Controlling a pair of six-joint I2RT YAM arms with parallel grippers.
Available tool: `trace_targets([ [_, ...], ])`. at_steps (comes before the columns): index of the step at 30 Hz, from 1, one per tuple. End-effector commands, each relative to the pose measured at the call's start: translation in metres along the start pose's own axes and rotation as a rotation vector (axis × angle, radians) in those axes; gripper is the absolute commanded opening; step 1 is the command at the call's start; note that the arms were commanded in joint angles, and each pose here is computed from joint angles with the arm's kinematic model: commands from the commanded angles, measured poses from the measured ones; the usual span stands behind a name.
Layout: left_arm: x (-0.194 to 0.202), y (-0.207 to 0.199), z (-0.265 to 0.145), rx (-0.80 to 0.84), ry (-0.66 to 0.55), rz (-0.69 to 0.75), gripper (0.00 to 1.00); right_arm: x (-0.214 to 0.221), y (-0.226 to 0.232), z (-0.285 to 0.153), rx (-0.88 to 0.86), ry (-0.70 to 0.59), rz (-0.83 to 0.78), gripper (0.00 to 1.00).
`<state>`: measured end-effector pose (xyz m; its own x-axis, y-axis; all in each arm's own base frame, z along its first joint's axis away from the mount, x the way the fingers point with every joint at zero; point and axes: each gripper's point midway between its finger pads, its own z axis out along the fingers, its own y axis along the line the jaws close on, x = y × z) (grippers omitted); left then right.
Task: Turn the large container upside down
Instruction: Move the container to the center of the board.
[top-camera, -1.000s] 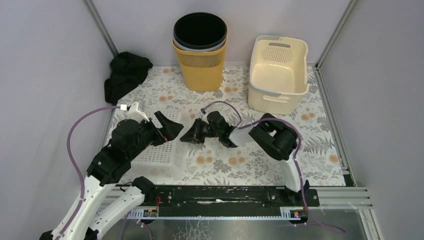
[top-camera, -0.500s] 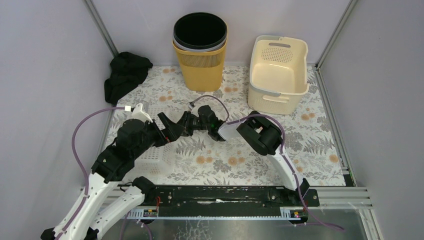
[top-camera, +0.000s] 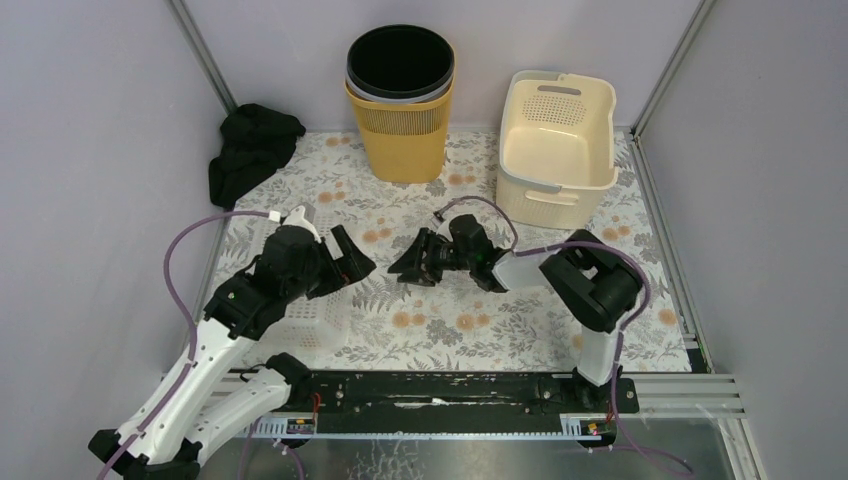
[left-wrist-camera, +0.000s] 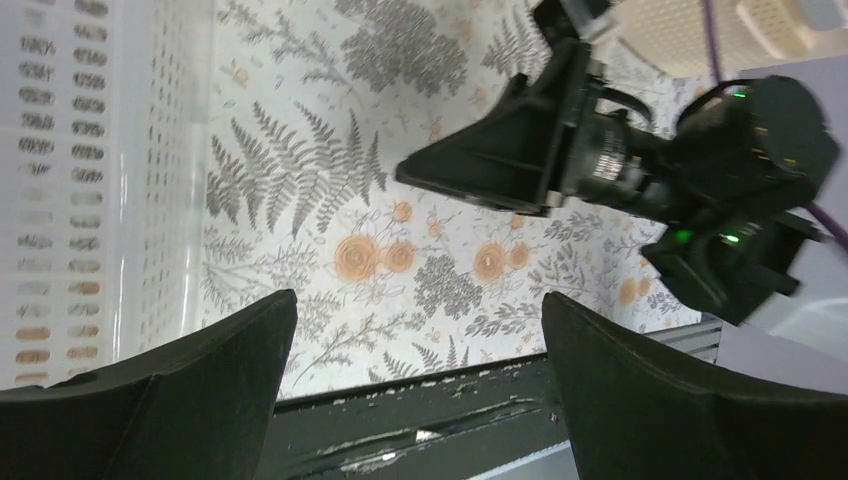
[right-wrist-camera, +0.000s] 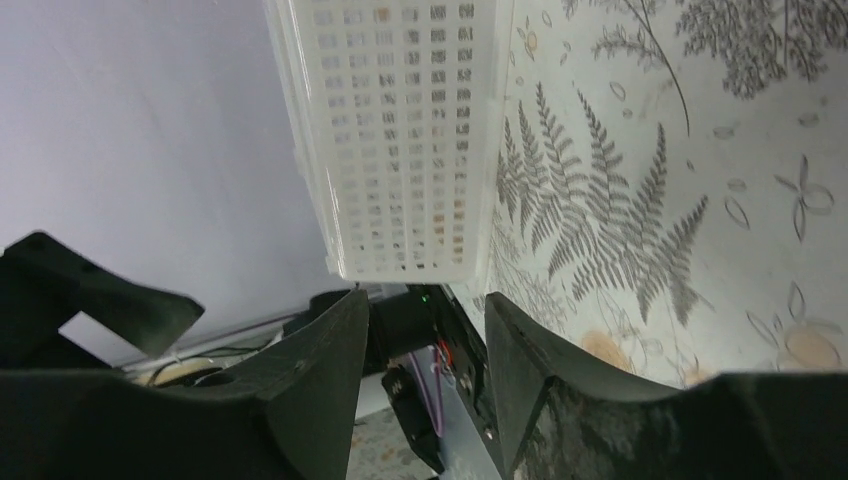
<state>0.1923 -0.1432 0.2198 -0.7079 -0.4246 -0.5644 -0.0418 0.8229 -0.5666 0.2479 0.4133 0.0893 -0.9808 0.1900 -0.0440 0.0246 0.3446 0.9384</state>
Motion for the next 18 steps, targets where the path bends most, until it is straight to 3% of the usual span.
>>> trace_targets([
  [1,0.006,0.015,-0.014,-0.112,0.038,-0.063,1.0,0.007,0.001,-0.024,0.045,-0.012,-0.096,0.54],
  [14,0.03,0.093,-0.04,-0.569,0.039,-0.288,1.0,0.02,-0.011,-0.04,0.089,0.026,-0.121,0.55],
  [18,0.039,0.104,-0.033,-0.619,0.047,-0.304,1.0,0.024,-0.014,-0.042,0.083,0.039,-0.115,0.56],
])
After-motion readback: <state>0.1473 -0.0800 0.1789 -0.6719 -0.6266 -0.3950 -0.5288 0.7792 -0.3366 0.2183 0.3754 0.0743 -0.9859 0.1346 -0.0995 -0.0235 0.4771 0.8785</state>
